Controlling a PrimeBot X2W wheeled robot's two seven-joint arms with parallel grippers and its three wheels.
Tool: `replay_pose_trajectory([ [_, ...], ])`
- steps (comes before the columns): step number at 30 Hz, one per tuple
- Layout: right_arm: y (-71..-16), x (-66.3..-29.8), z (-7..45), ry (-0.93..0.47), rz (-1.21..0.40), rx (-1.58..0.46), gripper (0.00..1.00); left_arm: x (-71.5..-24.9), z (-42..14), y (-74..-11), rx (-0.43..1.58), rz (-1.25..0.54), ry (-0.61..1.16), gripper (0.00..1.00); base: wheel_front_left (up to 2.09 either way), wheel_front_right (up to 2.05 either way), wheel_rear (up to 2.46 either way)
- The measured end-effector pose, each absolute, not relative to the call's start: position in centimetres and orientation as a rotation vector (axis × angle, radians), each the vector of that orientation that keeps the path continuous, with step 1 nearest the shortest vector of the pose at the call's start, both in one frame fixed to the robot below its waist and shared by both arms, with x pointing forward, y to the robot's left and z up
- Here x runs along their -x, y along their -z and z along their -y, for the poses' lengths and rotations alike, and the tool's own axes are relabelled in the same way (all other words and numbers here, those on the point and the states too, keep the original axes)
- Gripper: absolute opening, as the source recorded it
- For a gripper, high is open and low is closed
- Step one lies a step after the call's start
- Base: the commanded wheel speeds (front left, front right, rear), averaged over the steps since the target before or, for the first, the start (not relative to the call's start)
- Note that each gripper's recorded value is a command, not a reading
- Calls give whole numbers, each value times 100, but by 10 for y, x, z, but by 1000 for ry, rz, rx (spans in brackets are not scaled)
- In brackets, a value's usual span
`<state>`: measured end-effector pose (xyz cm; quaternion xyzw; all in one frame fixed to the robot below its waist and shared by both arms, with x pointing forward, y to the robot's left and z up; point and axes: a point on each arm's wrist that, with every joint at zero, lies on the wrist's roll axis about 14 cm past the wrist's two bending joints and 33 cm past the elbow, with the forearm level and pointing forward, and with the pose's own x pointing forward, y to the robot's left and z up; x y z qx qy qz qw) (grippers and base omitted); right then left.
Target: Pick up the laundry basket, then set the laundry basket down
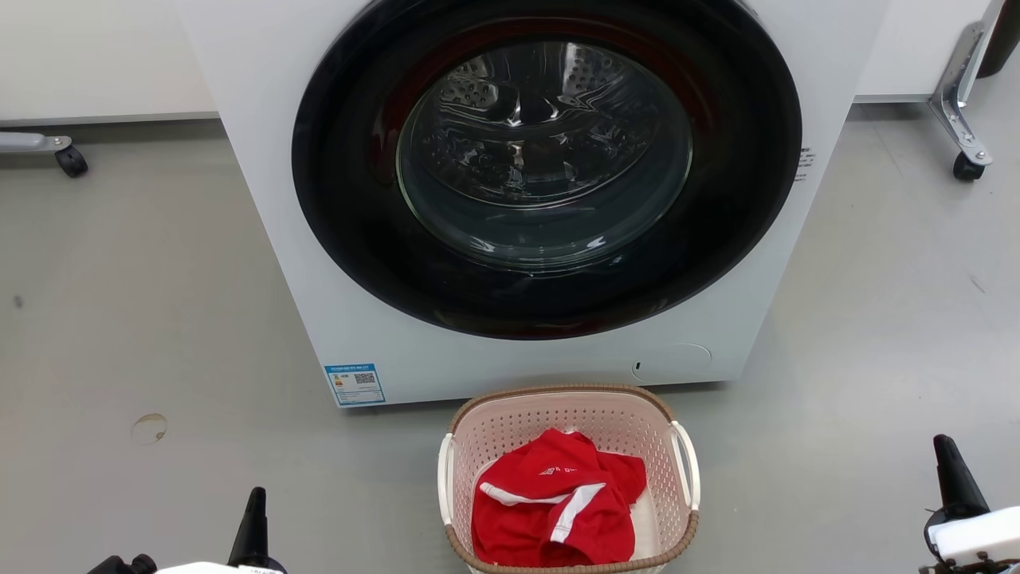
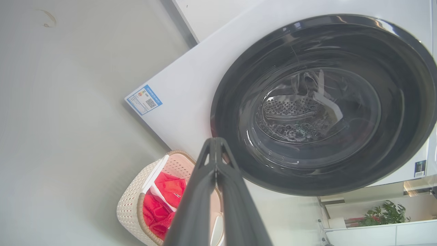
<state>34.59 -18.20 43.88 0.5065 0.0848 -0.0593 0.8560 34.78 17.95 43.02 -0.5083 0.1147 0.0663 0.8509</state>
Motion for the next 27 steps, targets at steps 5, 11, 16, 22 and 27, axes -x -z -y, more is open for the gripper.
replay_pose_trajectory([
  [5, -446, -352, 183, 121, -157, -1120, 0, -351, -181, -434, 1120, -229, -143, 0, 0, 0, 0],
  [11, -447, -353, 187, 130, -147, -1184, 0, -355, -181, -440, 1184, -210, -131, 0, 0, 0, 0],
  [16, -448, -354, 189, 135, -143, -1240, 0, -356, -183, -442, 1236, -206, -134, 0, 0, 0, 0],
  [22, -456, -361, 189, 121, -123, -1295, 0, -359, -183, -447, 1290, -192, -123, 0, 0, 0, 0],
  [27, -457, -361, 191, 124, -117, -1362, 0, -364, -184, -454, 1351, -169, -111, 0, 0, 0, 0],
])
